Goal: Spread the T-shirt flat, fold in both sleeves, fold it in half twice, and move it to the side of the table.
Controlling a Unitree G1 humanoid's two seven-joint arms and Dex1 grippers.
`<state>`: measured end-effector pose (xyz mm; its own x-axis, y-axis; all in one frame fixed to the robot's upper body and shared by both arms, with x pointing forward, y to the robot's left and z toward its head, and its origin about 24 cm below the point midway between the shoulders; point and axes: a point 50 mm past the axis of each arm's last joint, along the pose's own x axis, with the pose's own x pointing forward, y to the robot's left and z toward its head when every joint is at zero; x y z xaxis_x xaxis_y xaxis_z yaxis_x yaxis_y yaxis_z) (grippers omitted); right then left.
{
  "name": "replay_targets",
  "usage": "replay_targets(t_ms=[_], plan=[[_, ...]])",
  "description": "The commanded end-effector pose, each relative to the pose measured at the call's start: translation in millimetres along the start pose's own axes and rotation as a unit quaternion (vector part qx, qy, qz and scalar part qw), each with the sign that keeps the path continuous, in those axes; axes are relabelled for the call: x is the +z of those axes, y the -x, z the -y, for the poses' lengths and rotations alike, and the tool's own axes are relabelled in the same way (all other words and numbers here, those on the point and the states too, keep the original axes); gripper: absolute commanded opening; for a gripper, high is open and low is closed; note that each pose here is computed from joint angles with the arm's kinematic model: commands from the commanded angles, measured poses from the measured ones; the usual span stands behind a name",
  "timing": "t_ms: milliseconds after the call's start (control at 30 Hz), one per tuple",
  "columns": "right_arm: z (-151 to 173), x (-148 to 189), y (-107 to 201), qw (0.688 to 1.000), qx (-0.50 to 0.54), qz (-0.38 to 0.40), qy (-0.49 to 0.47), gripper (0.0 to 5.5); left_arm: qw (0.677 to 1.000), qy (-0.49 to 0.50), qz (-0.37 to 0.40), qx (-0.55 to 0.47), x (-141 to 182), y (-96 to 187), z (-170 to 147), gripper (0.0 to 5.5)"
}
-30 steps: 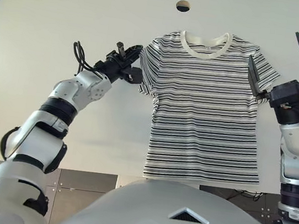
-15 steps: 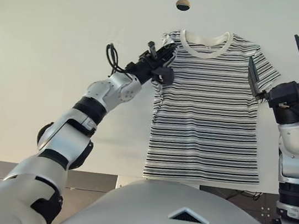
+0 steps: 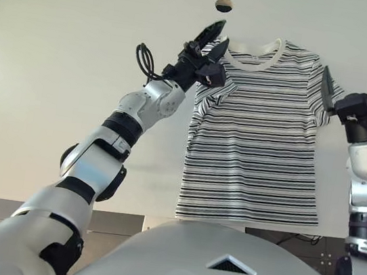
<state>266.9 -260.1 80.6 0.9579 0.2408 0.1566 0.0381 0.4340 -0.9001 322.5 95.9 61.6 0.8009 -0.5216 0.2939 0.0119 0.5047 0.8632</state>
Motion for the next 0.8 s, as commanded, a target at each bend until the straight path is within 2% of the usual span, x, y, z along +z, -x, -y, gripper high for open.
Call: replay_targets(t_ms=[33,100,167,400,567,800], plan=[[17.4,-53.2,-14.4,0.980,0.034,-0.104,0.166,4.18,0.980,0.096,0.001,0.176,-3.0,11.1,-54.3,2.57],[7.3,-71.3,-16.2,0.960,0.099,-0.132,0.228,4.18,0.972,0.118,0.005,0.205,-2.2,20.7,-62.2,2.57],[-2.7,-78.0,-19.4,0.947,0.139,-0.142,0.252,4.18,0.971,0.124,0.005,0.204,-1.3,27.3,-61.6,2.57],[-37.2,-73.8,-25.7,0.915,0.245,-0.117,0.300,4.18,0.978,0.100,-0.005,0.181,-3.1,43.8,-55.7,2.57],[-46.0,-69.2,-23.8,0.907,0.269,-0.079,0.313,4.18,0.984,0.086,-0.006,0.159,-1.5,49.0,-46.4,2.57],[-47.4,-65.7,-13.6,0.902,0.324,-0.024,0.284,4.18,0.989,0.078,0.006,0.127,2.6,48.6,-38.0,2.57]])
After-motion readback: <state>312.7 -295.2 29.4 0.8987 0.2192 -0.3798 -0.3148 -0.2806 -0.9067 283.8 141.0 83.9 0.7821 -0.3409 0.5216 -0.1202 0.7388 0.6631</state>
